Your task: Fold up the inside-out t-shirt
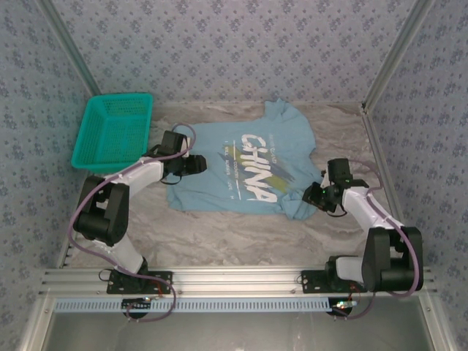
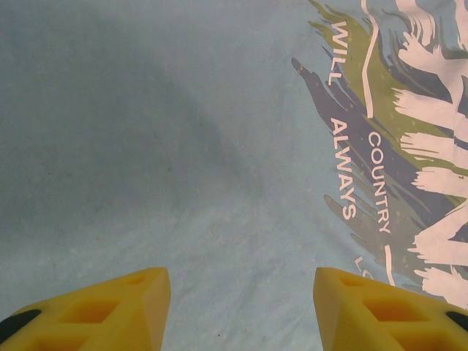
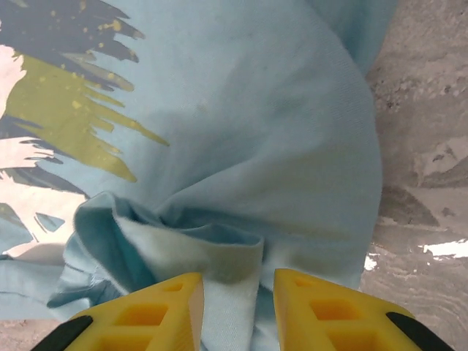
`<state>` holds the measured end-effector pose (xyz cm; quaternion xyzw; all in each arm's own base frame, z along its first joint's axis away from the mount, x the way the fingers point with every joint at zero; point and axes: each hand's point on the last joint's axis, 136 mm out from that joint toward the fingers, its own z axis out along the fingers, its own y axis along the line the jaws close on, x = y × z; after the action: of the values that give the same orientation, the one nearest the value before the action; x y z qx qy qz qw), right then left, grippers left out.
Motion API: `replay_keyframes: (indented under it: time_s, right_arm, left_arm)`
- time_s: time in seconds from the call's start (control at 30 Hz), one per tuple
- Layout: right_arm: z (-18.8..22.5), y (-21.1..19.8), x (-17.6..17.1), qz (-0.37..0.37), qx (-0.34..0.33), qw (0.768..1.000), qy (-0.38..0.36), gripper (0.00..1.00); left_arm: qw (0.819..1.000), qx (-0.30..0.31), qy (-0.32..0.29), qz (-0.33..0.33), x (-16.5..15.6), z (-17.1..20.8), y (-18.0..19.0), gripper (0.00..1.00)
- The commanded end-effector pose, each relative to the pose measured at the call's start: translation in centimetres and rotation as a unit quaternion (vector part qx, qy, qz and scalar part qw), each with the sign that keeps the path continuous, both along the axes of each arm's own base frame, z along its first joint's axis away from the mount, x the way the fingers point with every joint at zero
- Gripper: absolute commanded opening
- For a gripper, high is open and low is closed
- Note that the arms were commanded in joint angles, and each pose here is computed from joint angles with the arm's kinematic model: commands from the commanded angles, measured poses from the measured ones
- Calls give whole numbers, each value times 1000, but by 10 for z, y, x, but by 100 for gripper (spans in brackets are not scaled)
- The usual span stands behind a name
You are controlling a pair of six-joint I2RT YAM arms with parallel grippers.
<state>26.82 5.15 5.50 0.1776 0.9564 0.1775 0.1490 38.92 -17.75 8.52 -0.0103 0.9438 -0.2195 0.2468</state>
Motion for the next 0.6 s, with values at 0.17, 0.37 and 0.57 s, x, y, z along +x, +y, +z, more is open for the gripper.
replay_keyframes:
  time_s: [0.17, 0.37, 0.57]
  right_arm:
    - [-5, 6, 8, 13, 32, 999, -17, 34]
    - [-7, 14, 12, 21, 55, 998, -21, 34]
    - [-7, 16, 12, 23, 60, 998, -26, 31]
  left_arm:
    - [1000, 4, -21, -6, 2, 19, -1, 54]
    - [1000, 7, -21, -6, 2, 18, 0, 54]
    - [1000, 7, -21, -6, 2, 18, 0, 54]
